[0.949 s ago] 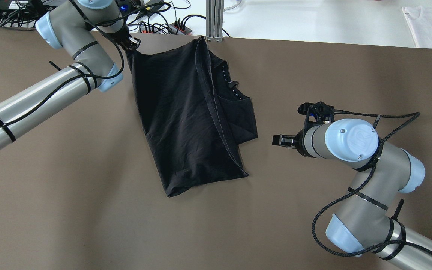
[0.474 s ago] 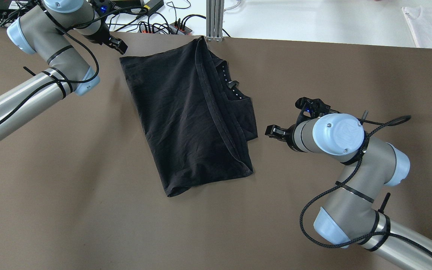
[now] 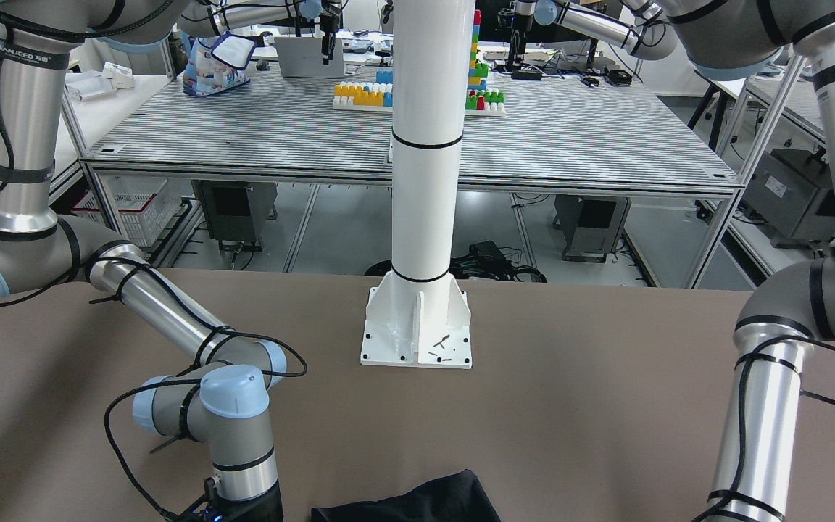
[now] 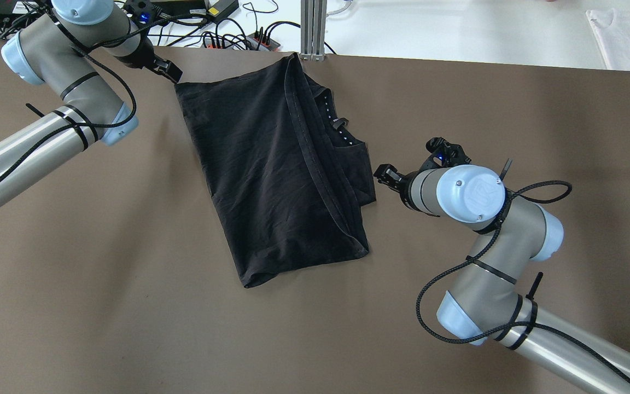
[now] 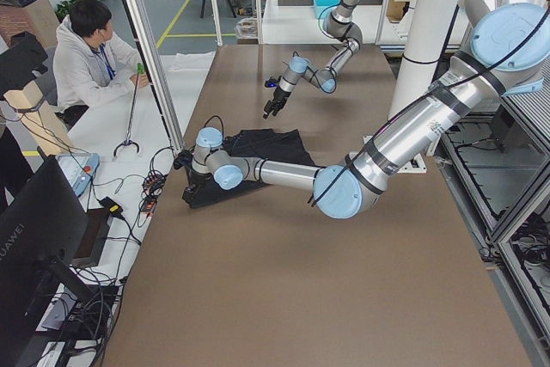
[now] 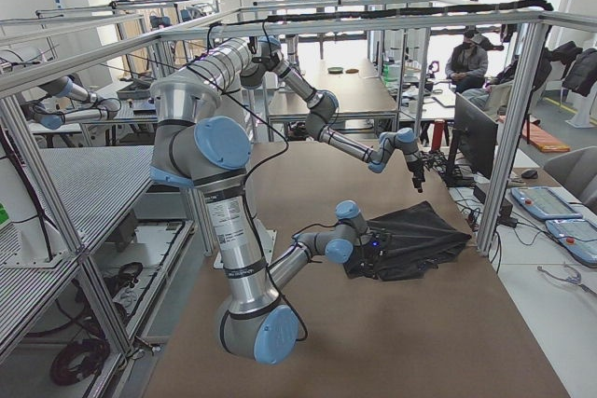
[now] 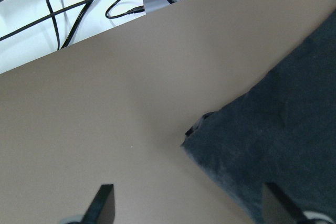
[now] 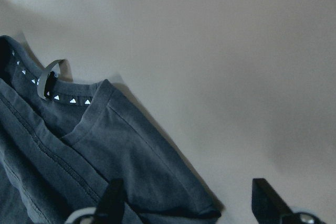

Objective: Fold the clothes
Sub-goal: 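Move the right gripper to the folded shirt's edge nearest it and grasp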

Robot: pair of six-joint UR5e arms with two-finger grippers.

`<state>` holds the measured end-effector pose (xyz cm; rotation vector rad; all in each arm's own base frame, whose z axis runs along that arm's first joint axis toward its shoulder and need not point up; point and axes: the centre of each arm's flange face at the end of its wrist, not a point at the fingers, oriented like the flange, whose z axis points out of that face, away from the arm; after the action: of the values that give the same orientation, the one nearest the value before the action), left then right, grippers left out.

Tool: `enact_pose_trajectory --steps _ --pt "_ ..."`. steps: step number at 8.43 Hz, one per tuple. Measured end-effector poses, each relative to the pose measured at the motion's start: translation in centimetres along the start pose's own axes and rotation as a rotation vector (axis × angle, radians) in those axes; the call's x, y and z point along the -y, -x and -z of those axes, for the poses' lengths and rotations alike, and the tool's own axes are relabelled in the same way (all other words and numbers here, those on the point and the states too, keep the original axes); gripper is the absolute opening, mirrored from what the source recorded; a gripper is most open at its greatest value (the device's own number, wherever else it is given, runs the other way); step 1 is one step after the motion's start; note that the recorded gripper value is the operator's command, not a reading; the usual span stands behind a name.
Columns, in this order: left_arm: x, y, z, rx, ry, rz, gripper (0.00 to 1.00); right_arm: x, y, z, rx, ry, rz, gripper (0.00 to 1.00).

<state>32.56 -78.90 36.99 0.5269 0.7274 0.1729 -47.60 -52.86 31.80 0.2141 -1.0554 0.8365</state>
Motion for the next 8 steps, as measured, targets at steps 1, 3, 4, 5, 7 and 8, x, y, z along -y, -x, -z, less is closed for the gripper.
enact_pose_trajectory --steps 1,3,4,5,7,8 --pt "0.0 -0.1 0.1 -0.001 -0.002 0.001 1.0 -0.7 0.1 -1.0 0.007 -0.01 -0.023 0.68" --pt "0.0 -0.1 0.1 -0.001 -0.002 0.001 1.0 -2.8 -0.4 -2.3 0.007 -0.031 -0.041 0.68" --pt "0.0 -0.1 0.1 -0.001 -0.001 0.002 1.0 -3.8 -0.7 -2.9 0.003 -0.039 -0.04 0.68" --pt "0.0 -0.1 0.1 -0.001 -0.001 0.002 1.0 -4.5 -1.1 -3.2 -0.001 -0.043 -0.038 0.6" --pt "0.0 -0.1 0.1 -0.001 0.0 0.002 1.0 -5.2 -1.1 -3.4 -0.001 -0.043 -0.035 0.0" --pt "0.0 -0.1 0.1 -0.001 0.0 0.002 1.0 -5.4 -1.0 -3.3 0.005 -0.042 -0.04 0.0"
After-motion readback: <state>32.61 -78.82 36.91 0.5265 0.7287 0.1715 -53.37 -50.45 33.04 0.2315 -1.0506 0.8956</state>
